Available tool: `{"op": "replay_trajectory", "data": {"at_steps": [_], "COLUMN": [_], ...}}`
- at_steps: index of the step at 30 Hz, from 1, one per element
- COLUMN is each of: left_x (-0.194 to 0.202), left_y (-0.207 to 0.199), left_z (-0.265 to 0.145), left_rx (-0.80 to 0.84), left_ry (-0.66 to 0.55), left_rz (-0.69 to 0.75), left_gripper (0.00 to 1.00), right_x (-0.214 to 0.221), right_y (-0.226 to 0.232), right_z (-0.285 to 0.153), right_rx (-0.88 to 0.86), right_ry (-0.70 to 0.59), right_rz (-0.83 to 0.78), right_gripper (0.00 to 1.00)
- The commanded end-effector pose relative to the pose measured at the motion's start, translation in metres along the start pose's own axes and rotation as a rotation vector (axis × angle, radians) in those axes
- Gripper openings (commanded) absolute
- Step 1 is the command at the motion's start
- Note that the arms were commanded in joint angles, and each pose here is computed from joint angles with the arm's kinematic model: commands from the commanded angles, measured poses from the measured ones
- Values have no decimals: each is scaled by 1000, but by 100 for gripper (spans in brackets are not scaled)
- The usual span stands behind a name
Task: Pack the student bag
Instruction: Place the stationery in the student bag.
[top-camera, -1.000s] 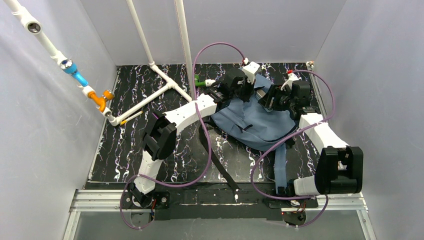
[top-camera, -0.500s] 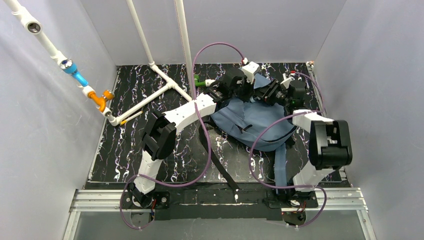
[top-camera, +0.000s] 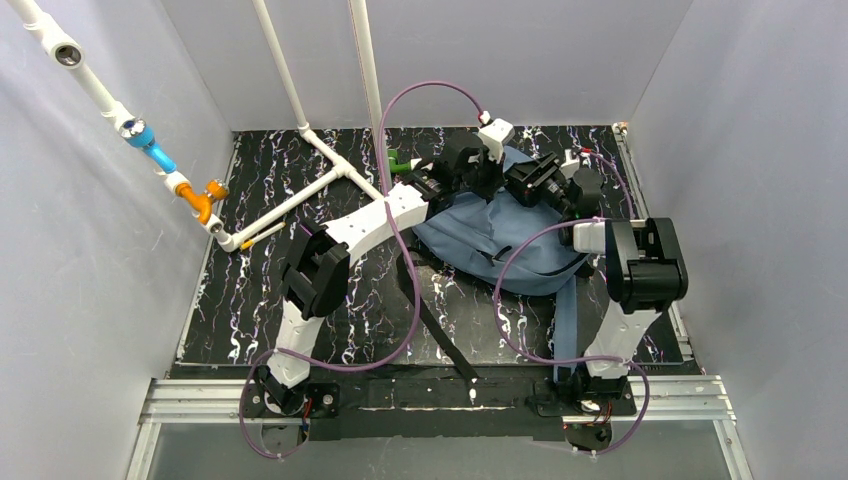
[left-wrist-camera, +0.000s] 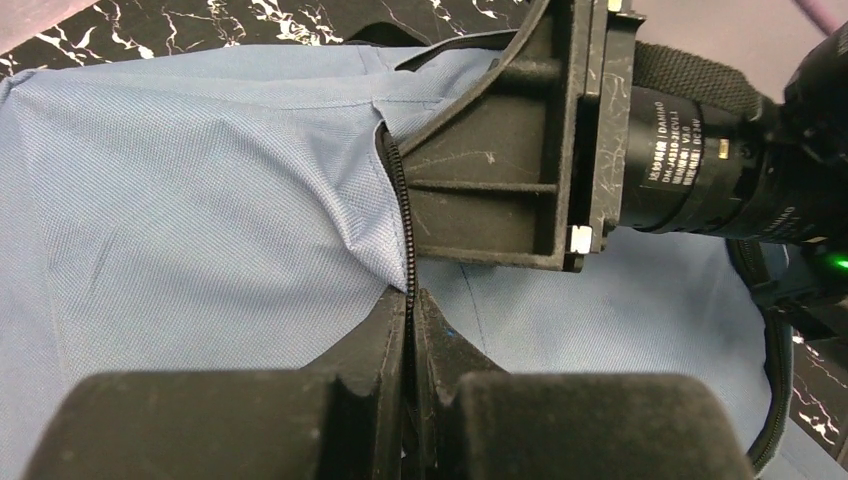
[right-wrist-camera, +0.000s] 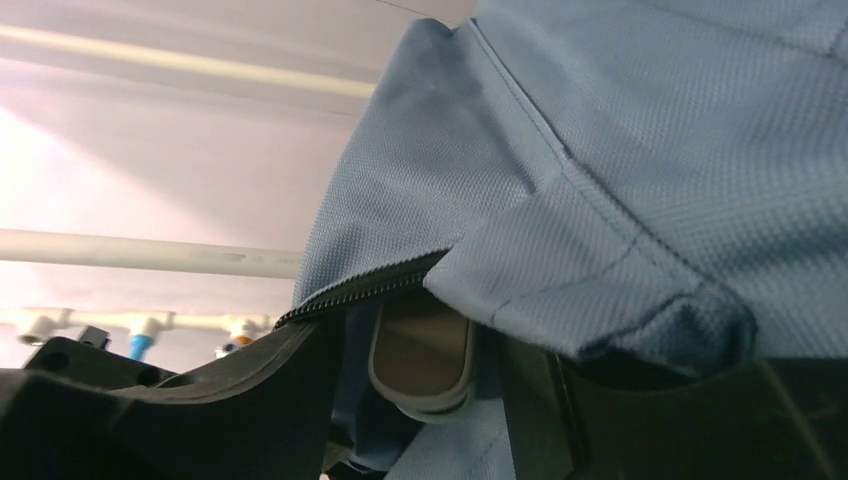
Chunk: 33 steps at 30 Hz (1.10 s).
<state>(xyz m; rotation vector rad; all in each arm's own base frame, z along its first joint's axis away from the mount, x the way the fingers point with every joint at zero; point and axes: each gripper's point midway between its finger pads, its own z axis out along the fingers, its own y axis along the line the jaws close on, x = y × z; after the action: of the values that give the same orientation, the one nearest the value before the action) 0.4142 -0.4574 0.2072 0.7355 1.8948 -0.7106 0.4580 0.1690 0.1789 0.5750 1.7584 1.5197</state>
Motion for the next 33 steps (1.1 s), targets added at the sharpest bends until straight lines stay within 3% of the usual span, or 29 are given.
{"op": "replay_trajectory", "data": {"at_steps": [1, 6, 10, 15, 21, 27, 33], "left_x": [-43, -43, -44, -43, -39, -38, -31], "left_y": [-50, -48, -48, -51, -54, -54, -53], "left_z": [-38, -38, -40, -42, -39, -35, -37], "left_rx": [154, 152, 149, 161, 181, 193, 195], "left_ry": [-64, -69, -71, -71, -51, -19, 10], "left_rz": [12, -14, -17, -31, -49, -58, -74], "left_gripper": [0, 0, 0, 0, 0, 0, 0], "right_x": [9, 13, 7, 5, 11, 33, 11], "right_y": [-8, -18, -8, 9, 26, 36, 10], "right_z": [-16, -43, -51, -52, -19, 20, 1], "right_rx": [111, 296, 331, 256, 77, -10, 152], "right_ry": [-1, 15, 12, -31, 24, 28, -45], "right_rz": [-156, -253, -331, -353, -317, -446, -397], "right_gripper": [68, 82, 82, 53, 19, 14, 17]}}
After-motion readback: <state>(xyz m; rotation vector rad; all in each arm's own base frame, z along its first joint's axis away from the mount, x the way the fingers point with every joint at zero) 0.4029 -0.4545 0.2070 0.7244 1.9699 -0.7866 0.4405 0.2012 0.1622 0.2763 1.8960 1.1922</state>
